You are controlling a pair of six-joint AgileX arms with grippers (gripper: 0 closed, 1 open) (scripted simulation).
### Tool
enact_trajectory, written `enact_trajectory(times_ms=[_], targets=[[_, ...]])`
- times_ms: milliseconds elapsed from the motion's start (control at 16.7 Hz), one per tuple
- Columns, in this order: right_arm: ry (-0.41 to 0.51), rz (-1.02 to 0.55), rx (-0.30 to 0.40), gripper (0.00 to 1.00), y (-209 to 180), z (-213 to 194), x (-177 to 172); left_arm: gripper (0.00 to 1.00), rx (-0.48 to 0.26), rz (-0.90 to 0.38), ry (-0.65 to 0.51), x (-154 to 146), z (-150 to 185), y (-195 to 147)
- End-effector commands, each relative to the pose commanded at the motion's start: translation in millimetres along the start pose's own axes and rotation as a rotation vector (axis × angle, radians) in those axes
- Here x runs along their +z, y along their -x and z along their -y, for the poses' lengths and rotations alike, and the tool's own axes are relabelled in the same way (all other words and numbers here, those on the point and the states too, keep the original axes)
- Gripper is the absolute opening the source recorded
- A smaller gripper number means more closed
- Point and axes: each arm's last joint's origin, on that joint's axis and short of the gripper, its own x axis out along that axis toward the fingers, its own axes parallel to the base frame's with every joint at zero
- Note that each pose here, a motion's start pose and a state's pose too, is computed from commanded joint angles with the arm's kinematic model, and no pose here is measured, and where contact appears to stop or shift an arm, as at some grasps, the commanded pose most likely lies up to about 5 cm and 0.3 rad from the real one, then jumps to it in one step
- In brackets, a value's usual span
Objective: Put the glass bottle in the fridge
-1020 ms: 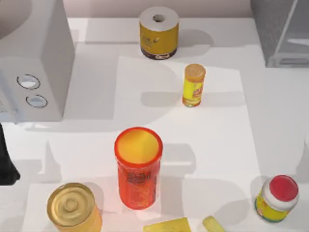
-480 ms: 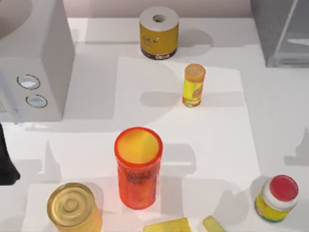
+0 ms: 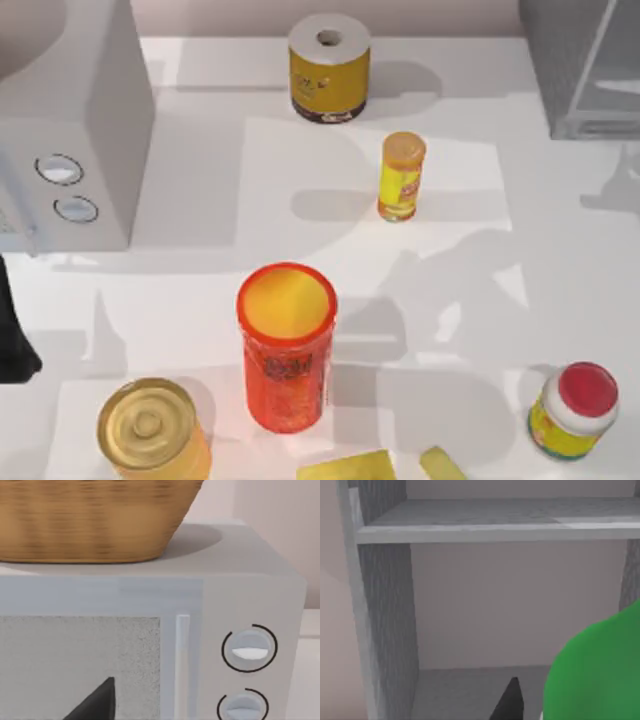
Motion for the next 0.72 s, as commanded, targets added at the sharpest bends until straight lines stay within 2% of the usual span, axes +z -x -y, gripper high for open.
enact_trajectory(times_ms=[180,360,540,720], targets=[[-0.001,-0.033,0.001,0.01,-61,17,-31,1.0,0.0,0.0,0.0,0,0,0],[-0.006,-0.069,0.012,0.01,-104,36,-75,1.0,0.0,0.0,0.0,0,0,0],[-0.006,-0.073,0.038,0.01,-129,50,-110,1.0,0.0,0.0,0.0,0,0,0],[-0.001,-0.061,0.07,0.01,-142,56,-127,1.0,0.0,0.0,0.0,0,0,0]])
